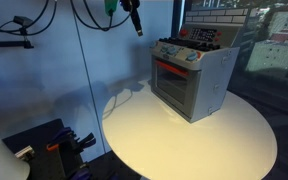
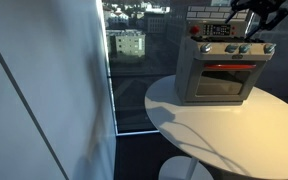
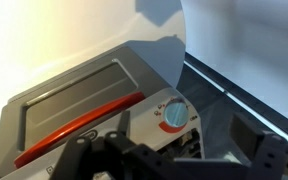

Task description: Twist the knob on the stove

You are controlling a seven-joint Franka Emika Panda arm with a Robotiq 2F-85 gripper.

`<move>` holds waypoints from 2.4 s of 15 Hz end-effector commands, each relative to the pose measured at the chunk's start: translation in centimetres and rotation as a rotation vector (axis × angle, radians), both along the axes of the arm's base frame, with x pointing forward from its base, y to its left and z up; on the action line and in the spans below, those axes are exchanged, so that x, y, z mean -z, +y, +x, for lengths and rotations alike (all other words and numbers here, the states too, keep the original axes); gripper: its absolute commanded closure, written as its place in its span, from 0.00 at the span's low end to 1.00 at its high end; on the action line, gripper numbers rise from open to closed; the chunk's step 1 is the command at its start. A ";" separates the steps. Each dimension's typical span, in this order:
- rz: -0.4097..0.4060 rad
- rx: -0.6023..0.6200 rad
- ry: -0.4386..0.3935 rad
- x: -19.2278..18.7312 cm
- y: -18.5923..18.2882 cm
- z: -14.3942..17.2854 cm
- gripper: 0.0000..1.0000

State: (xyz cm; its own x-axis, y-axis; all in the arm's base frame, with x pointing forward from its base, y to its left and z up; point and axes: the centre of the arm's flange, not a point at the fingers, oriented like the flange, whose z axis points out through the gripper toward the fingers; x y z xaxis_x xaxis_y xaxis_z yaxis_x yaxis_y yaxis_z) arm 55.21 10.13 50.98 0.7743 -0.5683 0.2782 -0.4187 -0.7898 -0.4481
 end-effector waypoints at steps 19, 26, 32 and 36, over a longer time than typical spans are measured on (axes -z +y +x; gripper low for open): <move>-0.244 -0.171 0.461 -4.6 -4.0 -12.2 0.00; -0.252 -0.190 0.480 -4.9 -4.7 -13.4 0.00; -0.246 -0.174 0.485 -4.5 -3.8 -12.6 0.00; -0.246 -0.174 0.485 -4.5 -3.7 -12.6 0.00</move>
State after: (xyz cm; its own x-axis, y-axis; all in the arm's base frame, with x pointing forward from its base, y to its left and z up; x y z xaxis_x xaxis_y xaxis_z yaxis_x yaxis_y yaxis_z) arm 42.64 6.38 55.51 0.9230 -0.3840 -0.0246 -0.3847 -0.9225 -0.0308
